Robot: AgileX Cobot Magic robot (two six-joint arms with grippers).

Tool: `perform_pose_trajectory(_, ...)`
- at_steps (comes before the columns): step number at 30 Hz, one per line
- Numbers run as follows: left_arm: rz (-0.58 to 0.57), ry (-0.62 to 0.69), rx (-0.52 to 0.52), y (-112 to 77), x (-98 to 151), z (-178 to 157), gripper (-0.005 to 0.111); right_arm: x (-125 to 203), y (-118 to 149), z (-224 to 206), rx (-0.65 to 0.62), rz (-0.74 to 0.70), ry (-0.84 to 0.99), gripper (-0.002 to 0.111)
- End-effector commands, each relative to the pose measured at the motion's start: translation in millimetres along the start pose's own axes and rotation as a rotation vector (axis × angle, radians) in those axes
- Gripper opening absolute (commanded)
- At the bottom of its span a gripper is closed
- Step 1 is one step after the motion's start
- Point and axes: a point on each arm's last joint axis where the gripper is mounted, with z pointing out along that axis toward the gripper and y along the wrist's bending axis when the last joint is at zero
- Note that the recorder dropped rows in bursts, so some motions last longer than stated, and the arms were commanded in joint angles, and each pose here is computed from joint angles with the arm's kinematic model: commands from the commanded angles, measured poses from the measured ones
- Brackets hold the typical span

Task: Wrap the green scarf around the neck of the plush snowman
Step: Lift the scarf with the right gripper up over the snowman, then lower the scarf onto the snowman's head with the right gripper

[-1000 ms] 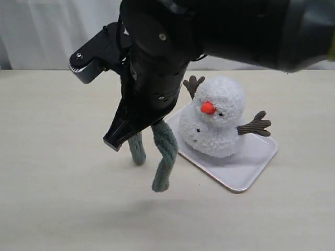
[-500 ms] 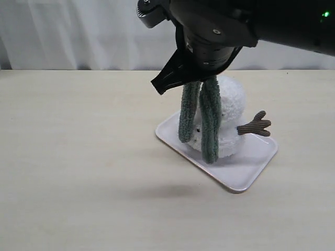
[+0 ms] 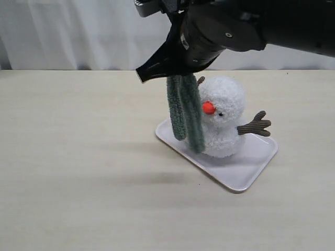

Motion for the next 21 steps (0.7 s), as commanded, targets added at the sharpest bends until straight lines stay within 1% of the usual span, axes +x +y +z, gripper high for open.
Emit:
perform_pose_trajectory(1, -0.013, -0.032, 0.0, 0.1, -2, 0, 0.0, -6, -7, 0, 0.033, -0.037, -0.069, 0.004)
perform_pose_trajectory(6, -0.013, -0.032, 0.0, 0.1, -2, 0, 0.0, -1, -25, 6, 0.108, 0.002, -0.002, 0.004)
perform_pose_trajectory(10, -0.013, -0.032, 0.0, 0.1, -2, 0, 0.0, 7, -37, 16, 0.168, -0.026, 0.084, 0.004)
perform_pose_trajectory(14, -0.013, -0.032, 0.0, 0.1, -2, 0, 0.0, 16, -39, 26, 0.22, -0.081, 0.182, 0.004)
perform_pose_trajectory(21, -0.013, -0.032, 0.0, 0.1, -2, 0, 0.0, 25, -34, 49, 0.271, -0.149, 0.244, 0.004)
